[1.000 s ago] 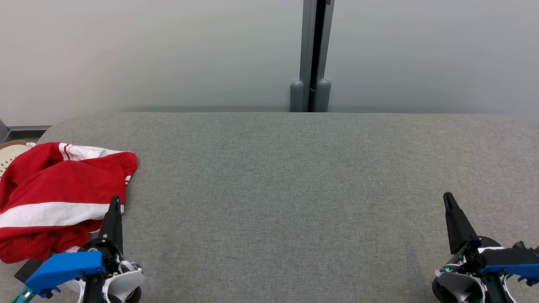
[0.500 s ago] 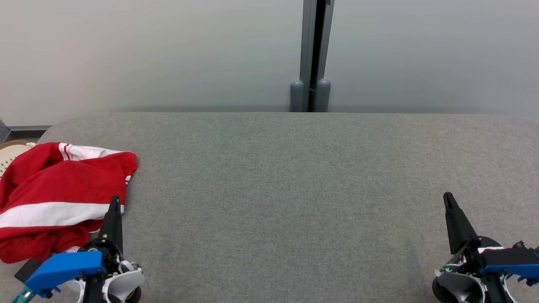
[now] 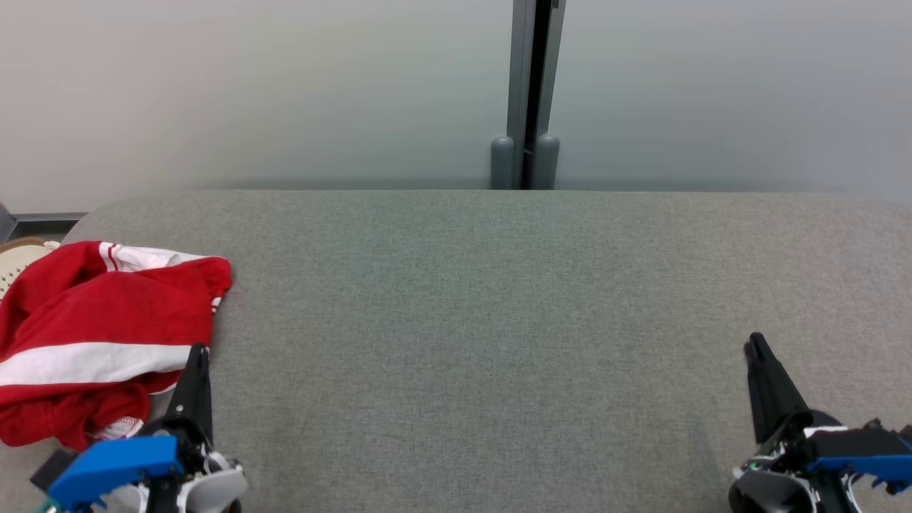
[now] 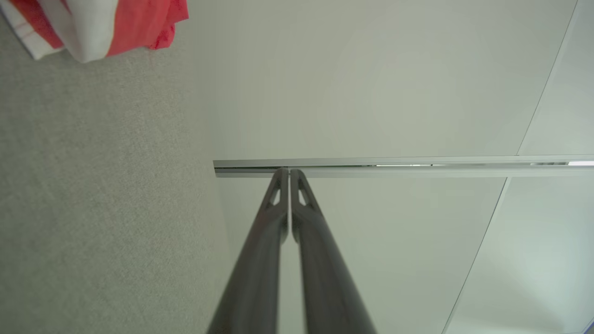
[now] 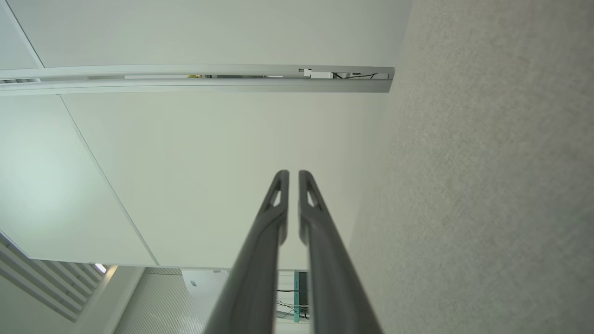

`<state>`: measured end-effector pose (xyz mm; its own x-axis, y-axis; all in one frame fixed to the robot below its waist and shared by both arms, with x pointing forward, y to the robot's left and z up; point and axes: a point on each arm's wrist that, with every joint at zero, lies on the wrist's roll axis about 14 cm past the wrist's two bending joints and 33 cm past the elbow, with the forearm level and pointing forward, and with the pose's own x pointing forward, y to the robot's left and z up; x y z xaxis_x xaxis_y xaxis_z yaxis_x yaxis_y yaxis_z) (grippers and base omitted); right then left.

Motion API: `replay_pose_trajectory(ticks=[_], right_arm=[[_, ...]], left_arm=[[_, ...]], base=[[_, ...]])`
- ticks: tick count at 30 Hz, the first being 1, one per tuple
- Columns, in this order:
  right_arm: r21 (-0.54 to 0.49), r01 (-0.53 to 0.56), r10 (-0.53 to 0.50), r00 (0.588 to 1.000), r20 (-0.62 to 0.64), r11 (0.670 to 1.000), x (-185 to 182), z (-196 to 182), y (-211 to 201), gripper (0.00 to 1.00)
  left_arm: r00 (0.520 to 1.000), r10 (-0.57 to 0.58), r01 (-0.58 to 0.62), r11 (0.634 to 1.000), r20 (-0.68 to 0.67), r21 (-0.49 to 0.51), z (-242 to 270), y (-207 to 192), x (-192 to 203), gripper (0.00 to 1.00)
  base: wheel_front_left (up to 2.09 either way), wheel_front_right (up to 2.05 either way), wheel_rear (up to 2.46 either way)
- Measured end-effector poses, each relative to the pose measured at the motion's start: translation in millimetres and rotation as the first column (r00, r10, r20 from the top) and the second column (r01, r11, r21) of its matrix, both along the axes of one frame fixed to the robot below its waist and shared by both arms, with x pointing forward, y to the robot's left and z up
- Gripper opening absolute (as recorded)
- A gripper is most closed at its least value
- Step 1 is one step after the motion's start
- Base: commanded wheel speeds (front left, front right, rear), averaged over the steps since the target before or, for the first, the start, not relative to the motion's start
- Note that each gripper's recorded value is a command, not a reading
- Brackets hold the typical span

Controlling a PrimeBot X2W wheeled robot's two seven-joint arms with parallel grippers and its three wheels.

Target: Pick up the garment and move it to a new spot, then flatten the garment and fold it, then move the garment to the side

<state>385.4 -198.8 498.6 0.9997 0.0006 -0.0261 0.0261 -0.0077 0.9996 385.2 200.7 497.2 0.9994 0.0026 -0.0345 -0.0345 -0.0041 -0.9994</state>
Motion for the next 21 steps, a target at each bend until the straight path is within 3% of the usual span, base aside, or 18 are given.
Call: replay_pose_trajectory(ticks=[8, 14, 21], right_arm=[[-0.019, 0.004, -0.005, 0.999, -0.054, 1.0, -6.9, -17.4, 2.9, 1.0], [-0.111, -0.007, -0.001, 0.998, -0.067, 0.994, -7.1, -20.2, 4.5, 1.0], [-0.252, -0.02, -0.002, 0.996, -0.086, 0.968, -7.0, -25.1, 3.2, 1.0]], left_arm=[[0.997, 0.01, -0.008, 1.0, -0.081, 0.026, -26.4, -1.5, -11.8, 1.0], [0.995, 0.008, 0.005, 0.99, -0.098, 0.139, -30.0, -2.8, -10.9, 1.0], [0.994, 0.007, 0.026, 0.955, -0.11, 0.295, -32.6, -3.9, -9.9, 1.0]], base=[[0.0, 0.0, 0.0], [0.0, 0.0, 0.0], [0.0, 0.0, 0.0]])
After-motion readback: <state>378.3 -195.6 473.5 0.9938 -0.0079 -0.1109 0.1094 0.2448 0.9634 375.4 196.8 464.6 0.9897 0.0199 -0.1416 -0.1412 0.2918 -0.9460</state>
